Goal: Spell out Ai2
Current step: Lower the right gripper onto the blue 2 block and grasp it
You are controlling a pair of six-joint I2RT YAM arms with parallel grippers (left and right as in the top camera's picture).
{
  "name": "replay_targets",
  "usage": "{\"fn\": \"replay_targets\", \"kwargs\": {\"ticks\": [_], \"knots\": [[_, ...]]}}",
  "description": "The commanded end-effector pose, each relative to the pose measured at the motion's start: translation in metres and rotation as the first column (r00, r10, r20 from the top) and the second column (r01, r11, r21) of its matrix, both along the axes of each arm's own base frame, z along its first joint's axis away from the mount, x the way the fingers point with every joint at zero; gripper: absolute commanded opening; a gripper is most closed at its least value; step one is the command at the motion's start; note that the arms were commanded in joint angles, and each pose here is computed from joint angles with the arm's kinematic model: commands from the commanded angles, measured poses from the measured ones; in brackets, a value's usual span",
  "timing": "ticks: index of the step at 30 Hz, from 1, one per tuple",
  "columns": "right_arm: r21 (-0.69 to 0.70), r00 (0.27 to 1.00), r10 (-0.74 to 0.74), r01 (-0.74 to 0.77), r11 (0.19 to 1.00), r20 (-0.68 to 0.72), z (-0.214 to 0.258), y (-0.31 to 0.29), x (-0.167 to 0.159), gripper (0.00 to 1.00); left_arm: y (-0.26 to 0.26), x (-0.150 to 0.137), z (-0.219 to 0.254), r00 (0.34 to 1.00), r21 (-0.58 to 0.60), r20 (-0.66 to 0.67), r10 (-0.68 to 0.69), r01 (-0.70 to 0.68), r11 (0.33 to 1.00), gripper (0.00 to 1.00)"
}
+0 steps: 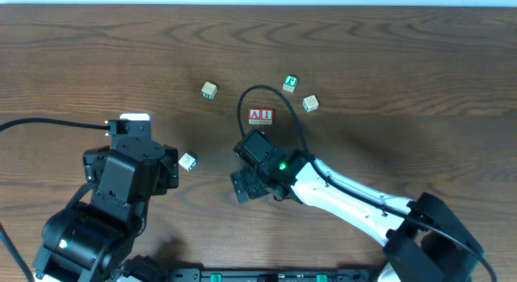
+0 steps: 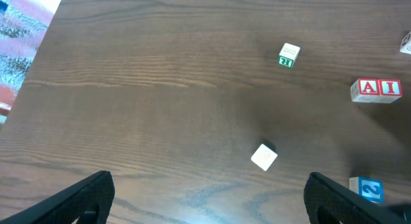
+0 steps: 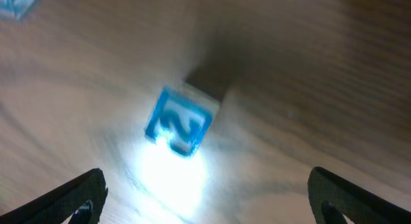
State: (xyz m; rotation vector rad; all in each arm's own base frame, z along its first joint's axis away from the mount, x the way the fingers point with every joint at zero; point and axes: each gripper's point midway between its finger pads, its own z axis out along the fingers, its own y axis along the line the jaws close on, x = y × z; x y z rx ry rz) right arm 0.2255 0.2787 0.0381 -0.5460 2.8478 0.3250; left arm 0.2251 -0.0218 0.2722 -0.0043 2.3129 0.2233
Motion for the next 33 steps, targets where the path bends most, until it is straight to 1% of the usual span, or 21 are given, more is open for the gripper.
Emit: {"fn": "replay_targets", "kwargs": {"ticks": [1, 3, 5, 9, 12, 13, 15, 18, 23, 32, 33], "knots": [[-0.041, 0.942, 0.333, -0.331, 0.943, 0.046, 0.006, 0.006, -0.009, 0.99, 0.003, 0.0, 0.005, 1.0, 0.006, 0.016, 0.018, -0.018, 1.0, 0.96], [-0.082, 0.869, 0.491, -0.486, 0.87, 0.064, 0.005, 0.004, -0.012, 0.99, 0.003, 0.0, 0.005, 1.0, 0.006, 0.016, 0.018, -0.018, 1.0, 0.95], [-0.112, 0.792, 0.603, -0.593, 0.797, 0.099, 0.006, 0.006, -0.01, 0.99, 0.003, 0.0, 0.004, 1.0, 0.006, 0.016, 0.017, -0.017, 1.0, 0.95], [-0.125, 0.674, 0.714, -0.705, 0.698, 0.191, 0.013, 0.022, -0.002, 0.99, 0.003, 0.0, 0.005, 1.0, 0.005, 0.016, 0.017, -0.017, 1.0, 0.95], [-0.104, 0.581, 0.782, -0.784, 0.612, 0.226, 0.016, 0.029, -0.002, 0.99, 0.003, 0.0, 0.005, 1.0, 0.006, 0.016, 0.018, -0.018, 1.0, 0.95], [-0.108, 0.567, 0.793, -0.794, 0.598, 0.225, 0.014, 0.029, -0.001, 0.99, 0.003, 0.0, 0.005, 1.0, 0.005, 0.016, 0.017, -0.017, 1.0, 0.95], [-0.109, 0.565, 0.793, -0.795, 0.597, 0.228, 0.011, 0.029, 0.006, 0.99, 0.003, 0.0, 0.005, 1.0, 0.006, 0.016, 0.018, -0.018, 1.0, 0.95], [-0.107, 0.587, 0.778, -0.779, 0.618, 0.223, 0.001, 0.026, 0.018, 0.95, 0.003, 0.0, 0.005, 1.0, 0.006, 0.016, 0.018, -0.018, 1.0, 0.96], [-0.082, 0.573, 0.796, -0.799, 0.596, 0.196, -0.014, 0.026, 0.017, 0.93, 0.003, 0.0, 0.004, 1.0, 0.006, 0.016, 0.017, -0.017, 1.0, 0.95], [-0.046, 0.572, 0.798, -0.806, 0.59, 0.191, -0.02, 0.029, 0.014, 0.73, 0.003, 0.0, 0.005, 1.0, 0.006, 0.016, 0.018, -0.018, 1.0, 0.95], [-0.046, 0.572, 0.798, -0.806, 0.59, 0.192, -0.02, 0.029, 0.014, 0.69, 0.003, 0.0, 0.005, 1.0, 0.005, 0.016, 0.017, -0.017, 1.0, 0.96]]}}
